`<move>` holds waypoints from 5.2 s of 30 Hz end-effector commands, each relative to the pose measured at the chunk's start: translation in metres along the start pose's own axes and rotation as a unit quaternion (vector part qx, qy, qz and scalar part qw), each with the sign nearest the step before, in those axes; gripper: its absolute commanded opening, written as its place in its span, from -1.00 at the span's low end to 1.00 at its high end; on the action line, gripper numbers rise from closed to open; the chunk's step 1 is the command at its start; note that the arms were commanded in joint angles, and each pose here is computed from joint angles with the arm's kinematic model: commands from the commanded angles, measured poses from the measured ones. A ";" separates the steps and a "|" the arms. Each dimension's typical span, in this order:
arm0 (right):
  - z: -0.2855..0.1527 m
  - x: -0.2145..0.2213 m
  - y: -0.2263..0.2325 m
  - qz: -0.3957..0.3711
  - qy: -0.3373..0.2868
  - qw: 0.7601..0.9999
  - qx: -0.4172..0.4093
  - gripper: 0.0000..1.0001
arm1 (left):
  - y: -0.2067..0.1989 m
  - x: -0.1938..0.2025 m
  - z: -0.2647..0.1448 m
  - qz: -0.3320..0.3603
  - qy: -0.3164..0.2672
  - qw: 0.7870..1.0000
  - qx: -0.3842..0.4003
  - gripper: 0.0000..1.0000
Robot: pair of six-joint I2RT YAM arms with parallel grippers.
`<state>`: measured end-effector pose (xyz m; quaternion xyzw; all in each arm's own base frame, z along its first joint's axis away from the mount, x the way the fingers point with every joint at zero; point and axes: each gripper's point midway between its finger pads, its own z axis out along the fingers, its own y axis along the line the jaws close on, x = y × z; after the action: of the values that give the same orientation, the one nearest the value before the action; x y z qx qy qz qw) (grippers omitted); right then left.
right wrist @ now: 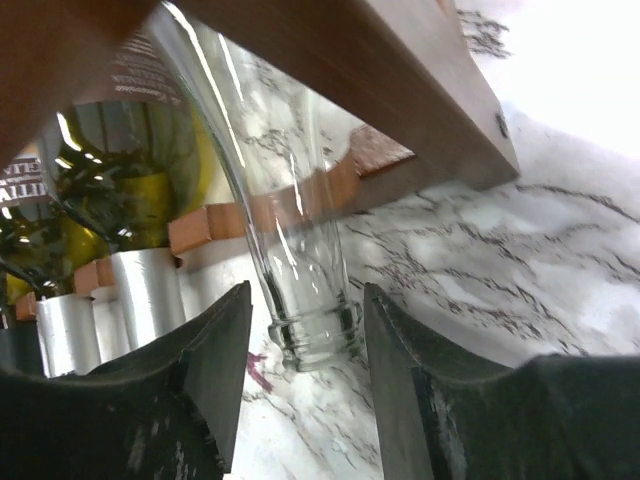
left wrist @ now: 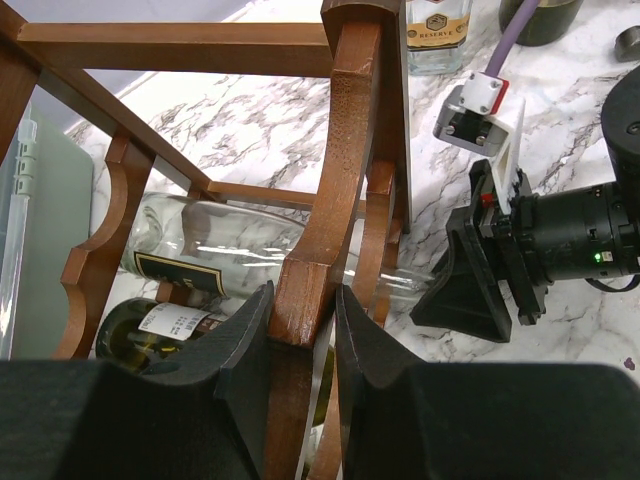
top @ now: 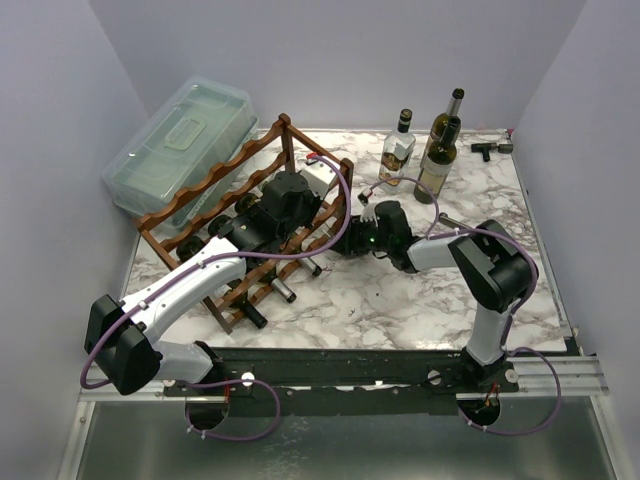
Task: Put the wine bottle on the wine rack
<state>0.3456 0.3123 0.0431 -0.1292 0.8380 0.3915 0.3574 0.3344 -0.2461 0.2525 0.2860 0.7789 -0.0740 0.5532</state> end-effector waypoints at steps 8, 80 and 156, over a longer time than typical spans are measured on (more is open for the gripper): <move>-0.030 -0.023 0.004 -0.005 -0.038 0.998 0.042 0.28 | -0.034 0.017 0.007 0.001 0.029 0.998 0.064 -1.00; -0.286 -0.214 -0.014 0.004 -0.248 0.925 0.290 -0.99 | -0.003 -0.073 -0.070 -0.101 -0.176 0.978 0.041 0.97; -0.264 0.053 0.147 0.063 0.202 0.968 -0.131 0.53 | -0.163 0.059 -0.091 0.417 -0.150 0.849 0.287 -1.00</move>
<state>0.1201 0.2108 0.2118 -0.1834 0.8417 0.4763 0.1763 0.1695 -0.3083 0.1756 0.7104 0.4877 -0.0807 0.5010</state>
